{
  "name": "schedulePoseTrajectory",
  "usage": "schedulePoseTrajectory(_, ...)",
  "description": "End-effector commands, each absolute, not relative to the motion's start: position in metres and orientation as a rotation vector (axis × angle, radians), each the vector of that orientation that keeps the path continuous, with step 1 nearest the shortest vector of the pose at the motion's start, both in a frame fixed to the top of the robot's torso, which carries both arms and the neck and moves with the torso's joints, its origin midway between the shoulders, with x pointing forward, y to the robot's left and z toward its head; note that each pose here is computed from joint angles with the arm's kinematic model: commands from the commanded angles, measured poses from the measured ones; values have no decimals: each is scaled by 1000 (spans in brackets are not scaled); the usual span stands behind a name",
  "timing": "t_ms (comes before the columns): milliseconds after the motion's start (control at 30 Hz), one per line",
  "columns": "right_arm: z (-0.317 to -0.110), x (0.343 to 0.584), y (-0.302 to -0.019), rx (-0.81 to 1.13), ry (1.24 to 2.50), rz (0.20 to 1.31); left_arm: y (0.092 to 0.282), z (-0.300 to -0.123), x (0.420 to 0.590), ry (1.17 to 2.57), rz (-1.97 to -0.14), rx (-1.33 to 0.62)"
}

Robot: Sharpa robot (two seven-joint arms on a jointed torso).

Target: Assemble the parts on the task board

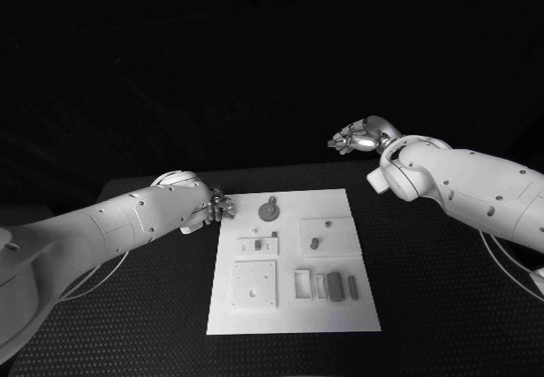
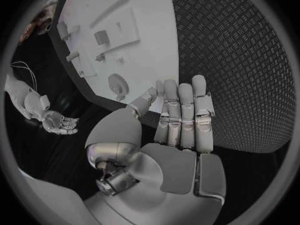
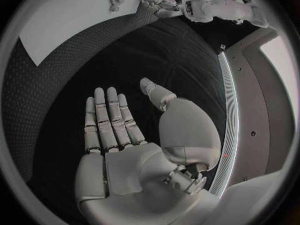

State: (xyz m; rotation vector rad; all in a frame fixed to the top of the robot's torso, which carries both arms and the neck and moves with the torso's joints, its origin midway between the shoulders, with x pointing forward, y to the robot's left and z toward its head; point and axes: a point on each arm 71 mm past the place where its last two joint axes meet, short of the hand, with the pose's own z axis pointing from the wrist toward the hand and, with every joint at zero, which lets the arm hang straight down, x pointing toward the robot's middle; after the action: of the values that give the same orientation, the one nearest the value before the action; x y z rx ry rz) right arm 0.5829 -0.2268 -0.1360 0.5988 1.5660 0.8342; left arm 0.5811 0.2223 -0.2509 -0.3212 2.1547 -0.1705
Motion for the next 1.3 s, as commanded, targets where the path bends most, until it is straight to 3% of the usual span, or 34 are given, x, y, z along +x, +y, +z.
schedulePoseTrajectory(33,-136,583,-225,583,1573,848,220,-251,581,2161,-200,-322)
schedulePoseTrajectory(533,-136,583,-228,587,1572,844,227,-248,573,2126,-299,-472)
schedulePoseTrajectory(1067,-136,582,-234,597,1568,835,223,-234,527,2008,-418,-592)
schedulePoseTrajectory(1300,-136,582,-236,599,1568,833,214,-243,508,2017,-404,-554)
